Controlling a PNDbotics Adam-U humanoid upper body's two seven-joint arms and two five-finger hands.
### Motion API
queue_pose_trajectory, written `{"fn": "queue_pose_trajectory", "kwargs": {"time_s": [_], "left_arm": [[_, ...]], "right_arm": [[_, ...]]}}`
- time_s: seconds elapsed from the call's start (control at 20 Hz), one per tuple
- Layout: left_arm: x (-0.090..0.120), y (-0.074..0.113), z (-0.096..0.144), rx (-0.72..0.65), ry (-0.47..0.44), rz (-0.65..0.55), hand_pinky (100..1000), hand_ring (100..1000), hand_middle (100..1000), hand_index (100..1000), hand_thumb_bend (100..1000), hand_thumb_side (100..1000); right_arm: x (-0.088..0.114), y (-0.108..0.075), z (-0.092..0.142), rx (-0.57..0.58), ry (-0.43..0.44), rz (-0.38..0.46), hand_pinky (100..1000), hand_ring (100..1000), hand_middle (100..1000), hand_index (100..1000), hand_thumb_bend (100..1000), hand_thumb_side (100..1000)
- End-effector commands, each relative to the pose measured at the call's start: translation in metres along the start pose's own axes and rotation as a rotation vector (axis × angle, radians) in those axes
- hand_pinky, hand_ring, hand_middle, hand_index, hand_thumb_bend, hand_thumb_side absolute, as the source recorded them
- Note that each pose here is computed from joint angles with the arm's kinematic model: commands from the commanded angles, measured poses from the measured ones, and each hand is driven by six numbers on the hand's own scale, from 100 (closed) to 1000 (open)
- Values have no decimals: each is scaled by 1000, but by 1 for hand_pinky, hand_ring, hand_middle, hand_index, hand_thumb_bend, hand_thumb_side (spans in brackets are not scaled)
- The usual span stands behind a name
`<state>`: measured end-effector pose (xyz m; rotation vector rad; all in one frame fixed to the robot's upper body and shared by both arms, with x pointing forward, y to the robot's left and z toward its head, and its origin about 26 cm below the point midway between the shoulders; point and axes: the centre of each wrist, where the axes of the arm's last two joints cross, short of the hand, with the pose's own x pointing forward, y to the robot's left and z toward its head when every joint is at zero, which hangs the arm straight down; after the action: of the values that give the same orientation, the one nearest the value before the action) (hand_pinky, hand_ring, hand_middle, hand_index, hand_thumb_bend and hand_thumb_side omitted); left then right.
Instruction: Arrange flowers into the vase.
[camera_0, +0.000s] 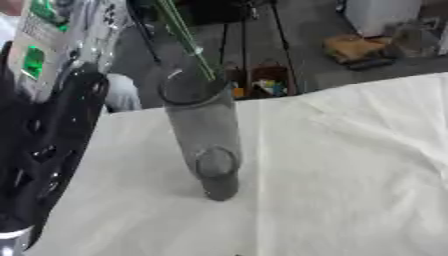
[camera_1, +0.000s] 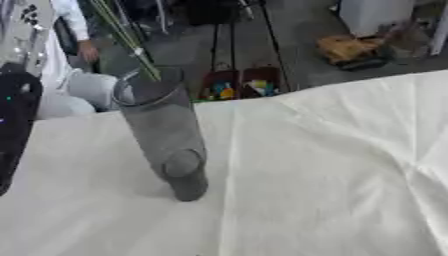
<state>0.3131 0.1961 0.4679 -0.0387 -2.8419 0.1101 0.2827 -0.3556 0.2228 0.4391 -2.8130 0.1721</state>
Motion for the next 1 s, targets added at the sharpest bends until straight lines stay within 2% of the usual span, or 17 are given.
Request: {"fn": "queue_pose_trajectory", "kwargs": {"time_s": [0.05, 1.0], "left_arm": [[9, 4, -5, -4, -44, -15, 100, 100, 100, 100, 104, 905], [3, 6, 2, -46, -126, -61, 100, 100, 100, 100, 100, 856]], "right_arm": [[5, 1, -7, 27, -20, 10, 604, 731, 633, 735, 100, 1000], [4, 1, -9, 32, -28, 9, 604, 730, 629, 737, 100, 1000]]}}
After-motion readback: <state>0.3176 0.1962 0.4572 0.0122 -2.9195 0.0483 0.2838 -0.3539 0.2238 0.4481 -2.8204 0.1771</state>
